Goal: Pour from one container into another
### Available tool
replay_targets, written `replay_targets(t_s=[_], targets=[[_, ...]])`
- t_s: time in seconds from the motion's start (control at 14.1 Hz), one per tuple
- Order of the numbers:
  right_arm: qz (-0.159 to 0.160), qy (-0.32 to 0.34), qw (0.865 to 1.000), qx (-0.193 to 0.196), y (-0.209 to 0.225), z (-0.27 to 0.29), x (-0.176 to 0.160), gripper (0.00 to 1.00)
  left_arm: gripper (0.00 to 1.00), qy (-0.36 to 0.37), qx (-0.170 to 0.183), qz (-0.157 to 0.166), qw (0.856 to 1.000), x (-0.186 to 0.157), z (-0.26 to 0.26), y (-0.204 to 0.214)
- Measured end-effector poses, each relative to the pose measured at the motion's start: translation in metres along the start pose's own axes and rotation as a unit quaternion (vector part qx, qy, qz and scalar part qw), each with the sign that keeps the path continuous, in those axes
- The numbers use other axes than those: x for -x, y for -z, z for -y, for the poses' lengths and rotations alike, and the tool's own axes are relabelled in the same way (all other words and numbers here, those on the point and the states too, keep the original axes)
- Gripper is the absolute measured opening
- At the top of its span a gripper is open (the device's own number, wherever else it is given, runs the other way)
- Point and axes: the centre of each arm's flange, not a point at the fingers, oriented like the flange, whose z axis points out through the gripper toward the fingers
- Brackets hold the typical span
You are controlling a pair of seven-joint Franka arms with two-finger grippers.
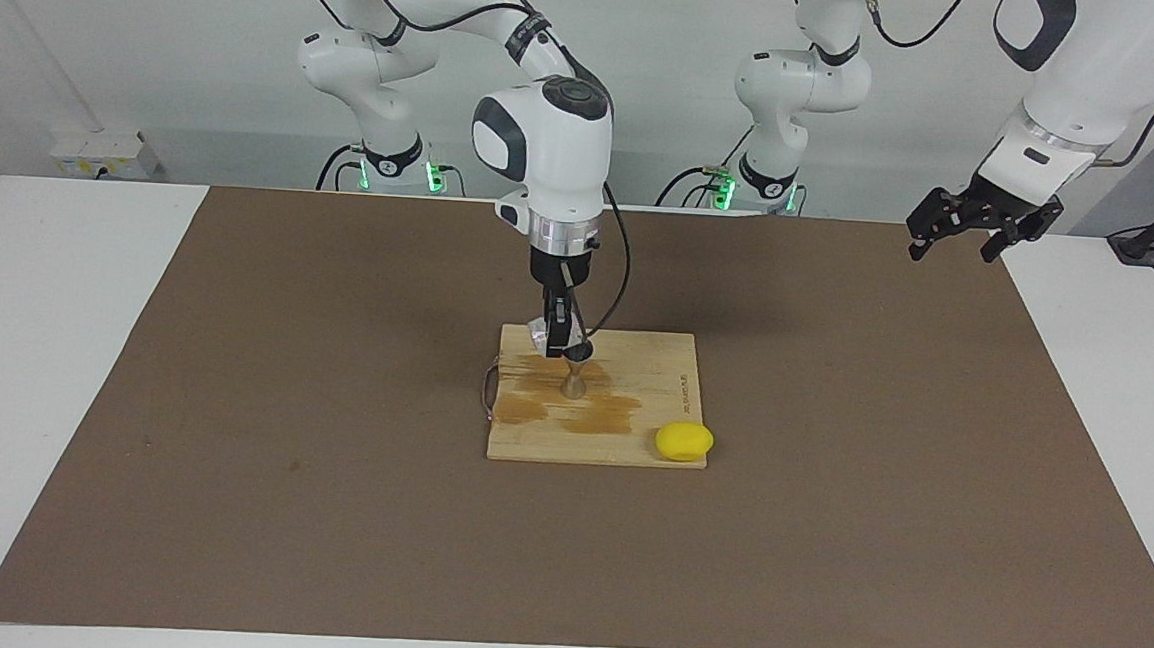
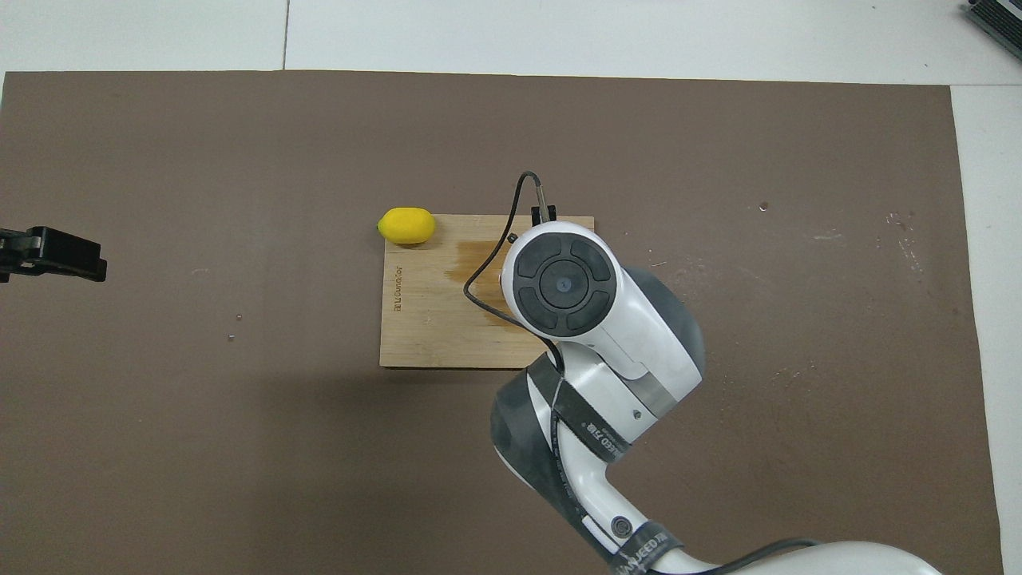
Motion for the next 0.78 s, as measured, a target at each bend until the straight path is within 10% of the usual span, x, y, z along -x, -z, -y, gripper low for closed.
replay_targets(t_s=[0.78], targets=[[-0.007, 0.003, 1.0, 0.003, -0.0056, -0.0002, 0.0018, 0.51, 1.0, 0.0, 0.0, 0.0, 1.0, 0.0, -0.0001, 0.0]])
